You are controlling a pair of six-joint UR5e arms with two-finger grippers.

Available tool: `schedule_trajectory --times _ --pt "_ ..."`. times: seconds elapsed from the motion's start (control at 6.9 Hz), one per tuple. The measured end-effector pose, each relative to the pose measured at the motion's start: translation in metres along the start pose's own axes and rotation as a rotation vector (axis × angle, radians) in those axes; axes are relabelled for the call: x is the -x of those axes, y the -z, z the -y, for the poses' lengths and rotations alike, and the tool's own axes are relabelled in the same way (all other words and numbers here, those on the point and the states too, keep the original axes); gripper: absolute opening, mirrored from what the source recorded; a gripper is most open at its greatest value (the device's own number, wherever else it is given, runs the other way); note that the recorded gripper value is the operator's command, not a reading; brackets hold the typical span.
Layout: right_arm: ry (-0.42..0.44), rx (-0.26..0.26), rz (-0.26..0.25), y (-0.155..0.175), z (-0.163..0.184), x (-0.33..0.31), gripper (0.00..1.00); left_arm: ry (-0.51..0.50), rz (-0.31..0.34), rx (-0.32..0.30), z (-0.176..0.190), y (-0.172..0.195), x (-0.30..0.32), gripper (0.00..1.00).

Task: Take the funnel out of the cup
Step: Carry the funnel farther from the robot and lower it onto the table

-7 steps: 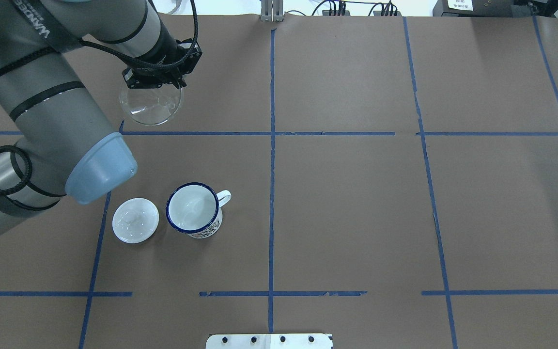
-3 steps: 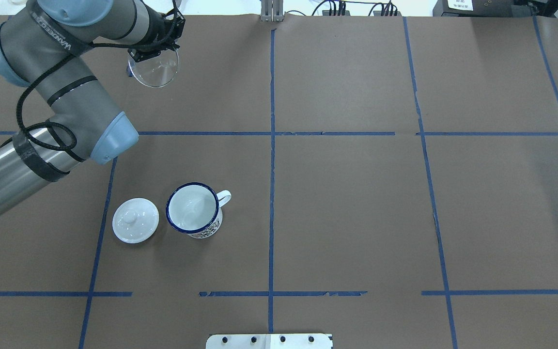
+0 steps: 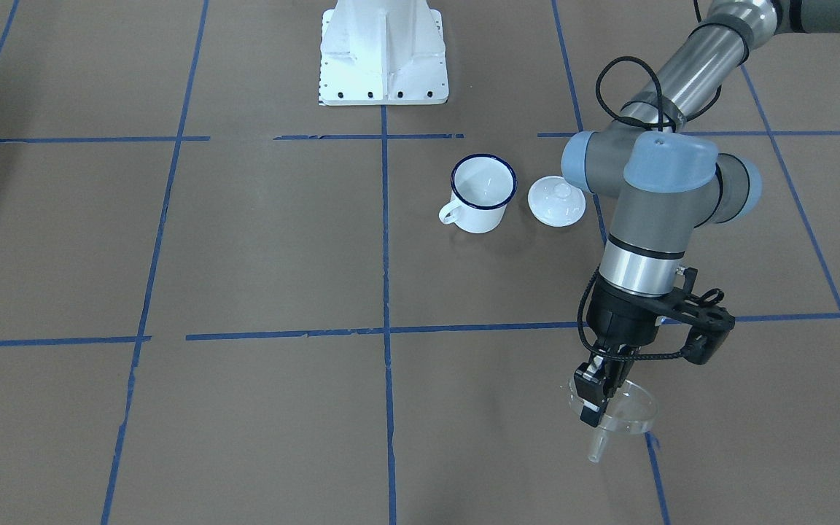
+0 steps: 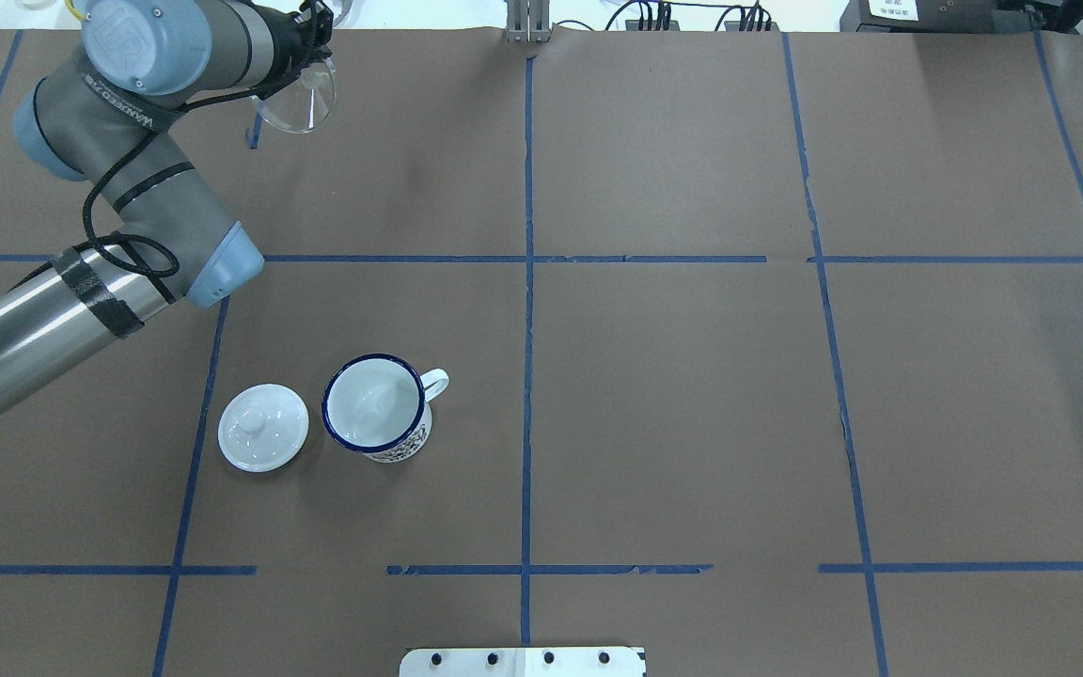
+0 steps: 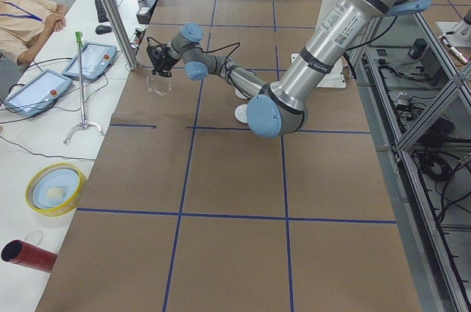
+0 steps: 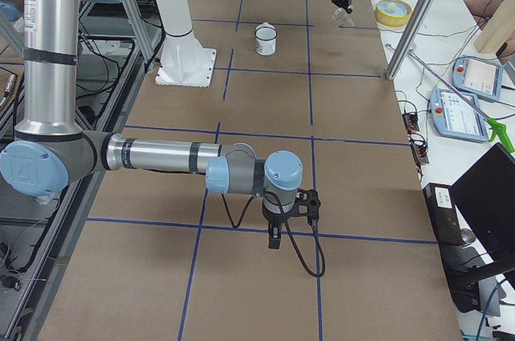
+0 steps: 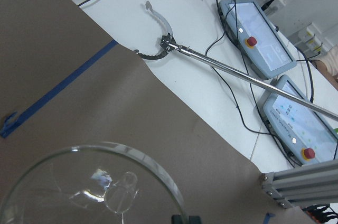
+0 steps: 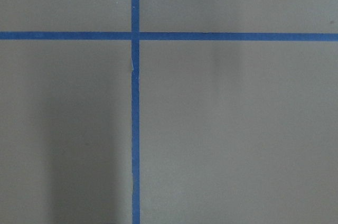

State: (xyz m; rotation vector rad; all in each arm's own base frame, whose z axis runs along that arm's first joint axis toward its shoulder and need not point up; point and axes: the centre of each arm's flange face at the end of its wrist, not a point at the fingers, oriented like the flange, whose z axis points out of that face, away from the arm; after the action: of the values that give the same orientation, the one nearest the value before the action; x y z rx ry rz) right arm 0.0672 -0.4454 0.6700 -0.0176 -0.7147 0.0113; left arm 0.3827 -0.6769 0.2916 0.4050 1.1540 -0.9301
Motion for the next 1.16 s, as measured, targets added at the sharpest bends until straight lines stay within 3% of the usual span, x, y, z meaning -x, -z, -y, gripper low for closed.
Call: schedule_trajectory --times 0.72,0.87,1.01,1.16 --pt "0.0 0.0 0.0 0.0 0.0 0.0 1.0 -0.029 0.002 0.019 -0.043 -0.043 0.031 0.0" --pt "0.0 0.0 0.0 0.0 0.0 0.0 1.0 -0.031 -0.002 0.024 -0.047 -0.048 0.036 0.35" --pt "0.0 0.0 0.0 0.0 0.0 0.0 1.0 -0.033 -0.002 0.029 -0.051 -0.05 0.038 0.99" --pt "0.0 0.0 0.0 0.0 0.0 0.0 1.0 -0.034 -0.004 0.031 -0.053 -0.05 0.038 1.0"
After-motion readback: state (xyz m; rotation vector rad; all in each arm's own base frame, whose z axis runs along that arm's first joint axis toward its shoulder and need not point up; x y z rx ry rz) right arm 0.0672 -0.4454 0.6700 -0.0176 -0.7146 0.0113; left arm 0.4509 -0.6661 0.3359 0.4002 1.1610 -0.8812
